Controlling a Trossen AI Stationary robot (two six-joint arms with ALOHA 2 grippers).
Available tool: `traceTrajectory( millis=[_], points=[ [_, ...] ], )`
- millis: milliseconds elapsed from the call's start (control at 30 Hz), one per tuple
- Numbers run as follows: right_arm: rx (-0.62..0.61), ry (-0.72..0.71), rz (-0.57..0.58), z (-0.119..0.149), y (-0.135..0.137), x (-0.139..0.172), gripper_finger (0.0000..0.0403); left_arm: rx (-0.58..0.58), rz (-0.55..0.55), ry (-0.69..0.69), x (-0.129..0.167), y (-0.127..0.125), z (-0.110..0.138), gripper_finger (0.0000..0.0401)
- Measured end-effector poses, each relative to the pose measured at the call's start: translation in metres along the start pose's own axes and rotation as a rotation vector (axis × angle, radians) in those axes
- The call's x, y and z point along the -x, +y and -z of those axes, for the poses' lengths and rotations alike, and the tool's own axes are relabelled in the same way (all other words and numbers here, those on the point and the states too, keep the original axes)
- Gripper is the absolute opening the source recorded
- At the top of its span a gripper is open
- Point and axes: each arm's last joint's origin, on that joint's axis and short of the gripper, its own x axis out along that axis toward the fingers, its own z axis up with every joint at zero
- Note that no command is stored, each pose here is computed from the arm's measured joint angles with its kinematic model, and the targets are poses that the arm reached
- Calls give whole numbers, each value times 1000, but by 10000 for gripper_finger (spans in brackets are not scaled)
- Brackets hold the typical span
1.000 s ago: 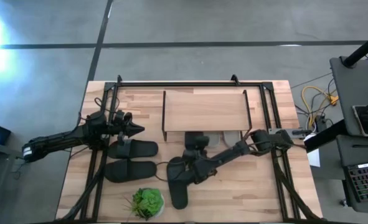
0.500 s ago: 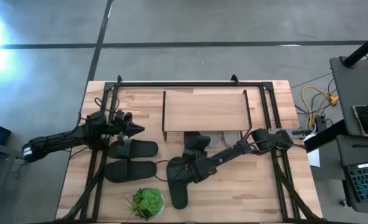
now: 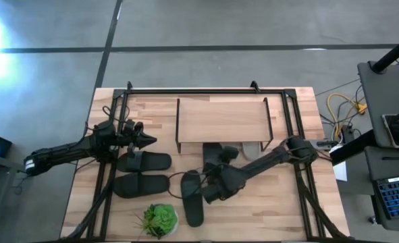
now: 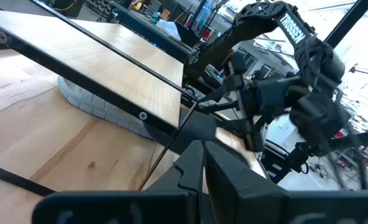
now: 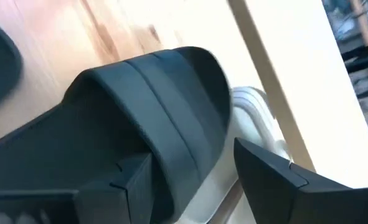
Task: Pick and place slides into the shelf
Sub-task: Put the black slipper under the shelf
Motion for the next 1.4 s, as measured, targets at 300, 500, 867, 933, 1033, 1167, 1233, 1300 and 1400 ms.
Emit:
traceTrajectory(
  millis=[300, 500, 867, 933, 1033, 1167, 1233, 1300, 1400],
  points=[
    [-8, -17, -20, -2, -7, 7, 199, 0, 0, 0, 0, 0, 0, 2],
    [82, -26, -28, 1, 16, -15, 199, 0, -1, 0, 0, 0, 0, 2],
    [201, 44, -125, 5, 27, -18, 199, 0, 0, -1, 0, 0, 0, 2],
    [185, 41, -127, 7, 23, -10, 199, 0, 0, 0, 0, 0, 0, 2],
    [175, 23, -165, 8, 18, 8, 199, 0, 0, 0, 0, 0, 0, 2],
    [145, 73, -289, 13, 9, 31, 199, 0, 0, 0, 0, 0, 0, 2],
    [85, 81, -350, 15, 2, 47, 199, 0, 0, -1, 0, 0, 0, 2],
    [25, 80, -400, 19, -3, 63, 199, 0, -1, 0, 0, 0, 0, 2],
    [-94, 129, -473, 25, -2, 77, 196, 0, 0, 1, 0, 0, 0, 2]
  ],
)
